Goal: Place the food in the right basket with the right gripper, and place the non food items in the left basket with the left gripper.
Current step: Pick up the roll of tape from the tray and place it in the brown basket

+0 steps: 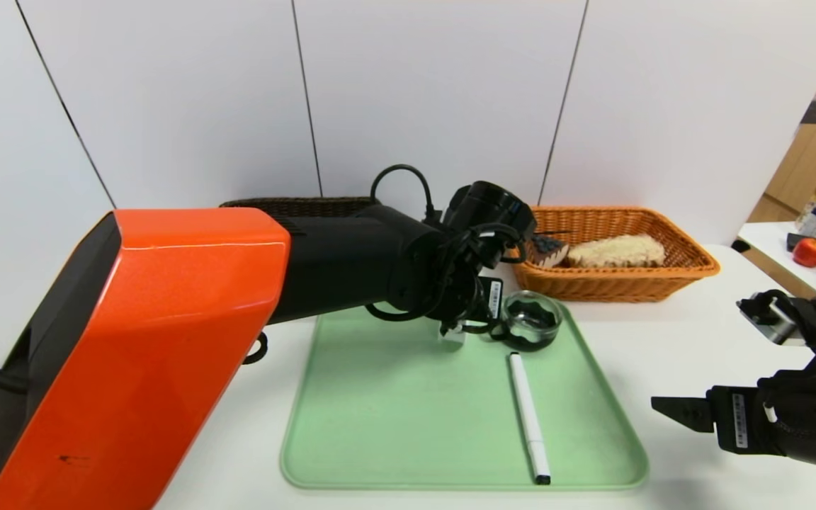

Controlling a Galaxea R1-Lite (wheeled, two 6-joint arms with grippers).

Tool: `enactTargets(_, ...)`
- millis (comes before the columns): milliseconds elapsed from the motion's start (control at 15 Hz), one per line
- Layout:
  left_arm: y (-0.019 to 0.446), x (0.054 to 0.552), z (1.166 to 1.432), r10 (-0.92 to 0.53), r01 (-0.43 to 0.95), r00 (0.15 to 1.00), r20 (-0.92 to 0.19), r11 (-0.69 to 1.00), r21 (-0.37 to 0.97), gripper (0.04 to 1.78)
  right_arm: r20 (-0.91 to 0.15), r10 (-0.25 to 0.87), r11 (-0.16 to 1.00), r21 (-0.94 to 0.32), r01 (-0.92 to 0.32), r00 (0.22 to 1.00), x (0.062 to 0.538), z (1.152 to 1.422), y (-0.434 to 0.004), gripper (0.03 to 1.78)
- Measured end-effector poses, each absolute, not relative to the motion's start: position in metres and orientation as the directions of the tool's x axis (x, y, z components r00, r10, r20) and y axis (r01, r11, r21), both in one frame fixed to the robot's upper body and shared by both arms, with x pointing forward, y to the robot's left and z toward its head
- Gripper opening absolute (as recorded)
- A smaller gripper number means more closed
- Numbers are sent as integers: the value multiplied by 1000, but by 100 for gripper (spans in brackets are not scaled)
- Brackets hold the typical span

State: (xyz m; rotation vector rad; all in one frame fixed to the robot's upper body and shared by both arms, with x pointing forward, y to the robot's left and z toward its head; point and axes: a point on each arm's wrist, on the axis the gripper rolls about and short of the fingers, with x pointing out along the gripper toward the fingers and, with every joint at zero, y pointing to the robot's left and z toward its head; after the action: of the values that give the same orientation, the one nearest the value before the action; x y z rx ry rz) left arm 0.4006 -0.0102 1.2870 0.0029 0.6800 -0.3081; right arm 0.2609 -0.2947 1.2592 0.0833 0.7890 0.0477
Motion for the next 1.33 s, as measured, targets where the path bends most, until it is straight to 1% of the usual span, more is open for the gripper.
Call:
enactTargets(200, -9, 398, 1293, -293, 289, 732, -615, 951, -109, 58, -708, 74, 996, 93, -11, 702, 261, 1259, -295, 171)
enactTargets(333, -5, 394, 1303, -314, 301, 729, -608, 945, -127, 58, -710, 75, 996, 93, -12, 700, 262, 1258, -295, 171)
enactTargets(467, 3, 387, 1325, -352, 321, 730, -585, 933, -161, 58, -714, 75, 996, 93, -12, 696, 262, 1257, -294, 171)
enactTargets(600, 16, 376, 1356, -396, 340, 746, -536, 918, -205, 58, -707, 78, 995, 96, -14, 703, 265, 1257, -294, 171)
enactTargets(800, 47, 366, 1402, -413, 330, 798, -440, 909, -255, 58, -701, 79, 995, 97, -15, 709, 269, 1256, -292, 171)
enactTargets(933, 75, 368, 1425, -385, 290, 837, -388, 915, -280, 58, -704, 78, 995, 95, -15, 706, 272, 1254, -292, 171)
enactTargets(1067, 105, 374, 1440, -335, 234, 873, -354, 925, -298, 58, -708, 77, 995, 94, -15, 702, 273, 1254, -291, 171)
enactTargets(1200, 132, 380, 1450, -284, 178, 898, -336, 933, -314, 58, -710, 77, 996, 94, -14, 700, 274, 1253, -291, 171)
enactTargets(1333, 155, 388, 1451, -224, 111, 914, -338, 940, -324, 58, -711, 75, 996, 93, -12, 699, 274, 1253, -291, 171)
